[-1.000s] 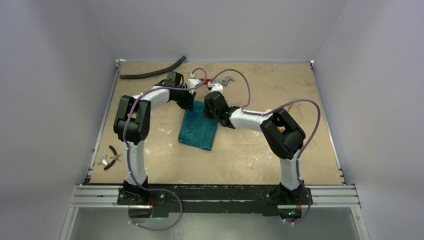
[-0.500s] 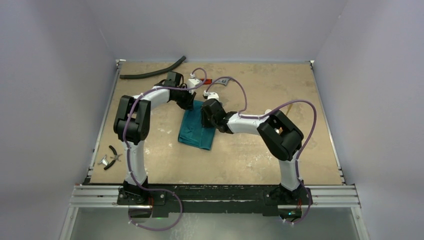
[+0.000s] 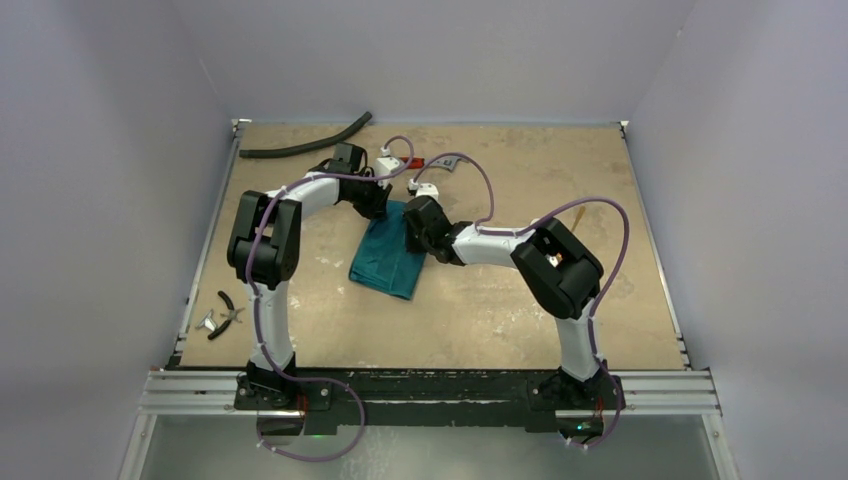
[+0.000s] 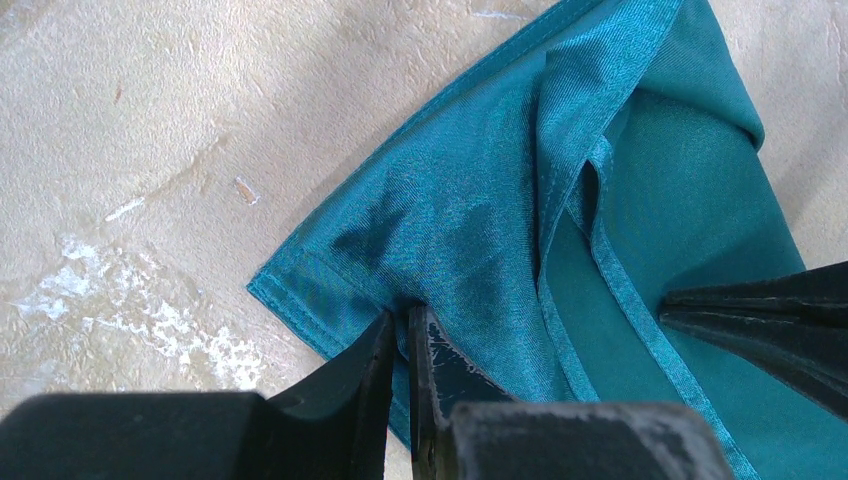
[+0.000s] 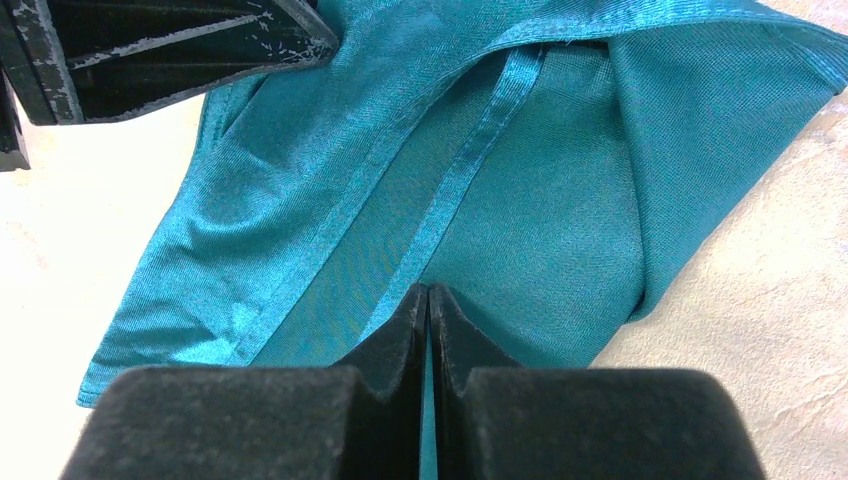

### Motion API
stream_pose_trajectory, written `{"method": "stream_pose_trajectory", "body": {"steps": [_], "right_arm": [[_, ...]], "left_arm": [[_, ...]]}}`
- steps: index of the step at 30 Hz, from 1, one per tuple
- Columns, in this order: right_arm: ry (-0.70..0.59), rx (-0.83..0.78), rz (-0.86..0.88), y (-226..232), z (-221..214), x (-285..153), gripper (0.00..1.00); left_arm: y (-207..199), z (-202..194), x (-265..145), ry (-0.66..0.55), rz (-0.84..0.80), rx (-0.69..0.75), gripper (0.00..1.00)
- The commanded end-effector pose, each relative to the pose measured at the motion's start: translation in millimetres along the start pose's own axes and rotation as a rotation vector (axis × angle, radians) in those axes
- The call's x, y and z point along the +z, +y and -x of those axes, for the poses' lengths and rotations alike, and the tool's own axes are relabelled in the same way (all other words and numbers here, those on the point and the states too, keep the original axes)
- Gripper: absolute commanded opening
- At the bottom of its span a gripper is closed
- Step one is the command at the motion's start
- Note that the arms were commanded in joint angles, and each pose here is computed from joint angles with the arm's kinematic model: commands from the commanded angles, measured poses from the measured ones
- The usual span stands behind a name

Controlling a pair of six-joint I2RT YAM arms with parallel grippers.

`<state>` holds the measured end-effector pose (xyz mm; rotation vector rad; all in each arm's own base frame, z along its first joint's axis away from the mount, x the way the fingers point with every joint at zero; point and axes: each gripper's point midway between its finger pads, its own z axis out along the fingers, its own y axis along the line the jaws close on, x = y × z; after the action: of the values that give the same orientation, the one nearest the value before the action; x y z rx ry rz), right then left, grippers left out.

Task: Fold the napkin into a case and place the utensils inside
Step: Rotate the 2/3-rectangle-folded napkin at the center of the board.

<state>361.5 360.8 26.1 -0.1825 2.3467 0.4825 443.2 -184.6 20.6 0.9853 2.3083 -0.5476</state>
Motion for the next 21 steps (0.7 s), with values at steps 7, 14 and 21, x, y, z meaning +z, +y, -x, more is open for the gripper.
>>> {"method": "stream_pose_trajectory", "body": {"steps": [7, 14, 21], "right_arm": [[-0.025, 0.045, 0.049, 17, 15, -2, 0.0], [-0.088, 0.002, 0.159, 37, 67, -25, 0.18], [-0.152, -0.002, 0.233, 0, 128, -53, 0.22]], "left_arm": [[-5, -33, 7, 0.113, -0.018, -0.004, 0.1], [-6, -32, 2, 0.118, -0.024, 0.015, 0.1], [-6, 15, -20, 0.024, -0.026, 0.011, 0.18]]}}
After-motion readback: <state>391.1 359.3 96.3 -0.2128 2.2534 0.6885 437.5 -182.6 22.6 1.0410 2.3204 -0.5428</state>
